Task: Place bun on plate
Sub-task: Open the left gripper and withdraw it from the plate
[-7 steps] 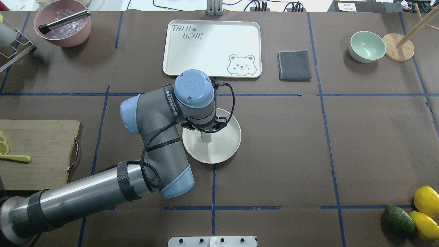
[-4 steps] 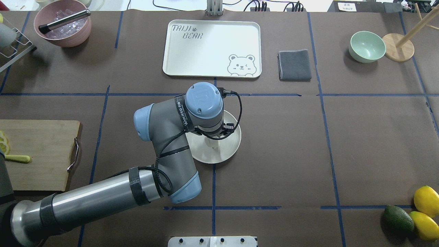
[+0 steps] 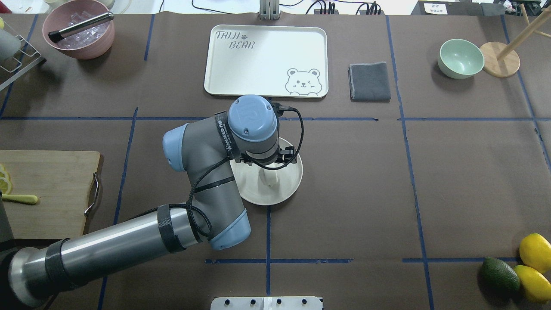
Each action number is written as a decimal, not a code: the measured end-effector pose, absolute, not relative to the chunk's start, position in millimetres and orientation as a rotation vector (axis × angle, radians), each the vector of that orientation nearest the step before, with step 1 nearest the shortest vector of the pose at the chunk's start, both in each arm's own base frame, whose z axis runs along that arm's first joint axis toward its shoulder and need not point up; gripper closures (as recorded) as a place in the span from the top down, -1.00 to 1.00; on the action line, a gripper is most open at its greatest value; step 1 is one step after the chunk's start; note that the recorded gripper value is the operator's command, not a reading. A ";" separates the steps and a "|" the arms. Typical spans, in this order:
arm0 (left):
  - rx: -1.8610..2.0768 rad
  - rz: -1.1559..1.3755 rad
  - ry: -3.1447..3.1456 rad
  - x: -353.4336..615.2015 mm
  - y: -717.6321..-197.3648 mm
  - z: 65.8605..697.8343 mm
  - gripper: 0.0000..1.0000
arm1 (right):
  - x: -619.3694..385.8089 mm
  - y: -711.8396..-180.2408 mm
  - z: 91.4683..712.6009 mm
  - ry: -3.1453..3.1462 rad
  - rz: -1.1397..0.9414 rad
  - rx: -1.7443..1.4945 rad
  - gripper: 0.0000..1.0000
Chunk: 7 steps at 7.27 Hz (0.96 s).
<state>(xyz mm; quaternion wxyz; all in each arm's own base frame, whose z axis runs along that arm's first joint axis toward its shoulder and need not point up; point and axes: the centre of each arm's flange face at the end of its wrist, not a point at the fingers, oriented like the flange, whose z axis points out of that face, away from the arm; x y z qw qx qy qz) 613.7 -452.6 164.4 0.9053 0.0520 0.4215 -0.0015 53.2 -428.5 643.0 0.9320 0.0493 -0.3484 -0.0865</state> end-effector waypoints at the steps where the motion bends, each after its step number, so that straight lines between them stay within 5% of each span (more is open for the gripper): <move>1: 0.099 0.027 0.856 581.8 -461.4 170.0 1.00 | 53.0 -426.3 644.2 -0.716 -0.176 0.098 1.00; 7: 0.105 0.241 0.827 198.1 -525.6 387.4 1.00 | 53.0 -425.2 645.6 -0.718 -0.174 0.095 1.00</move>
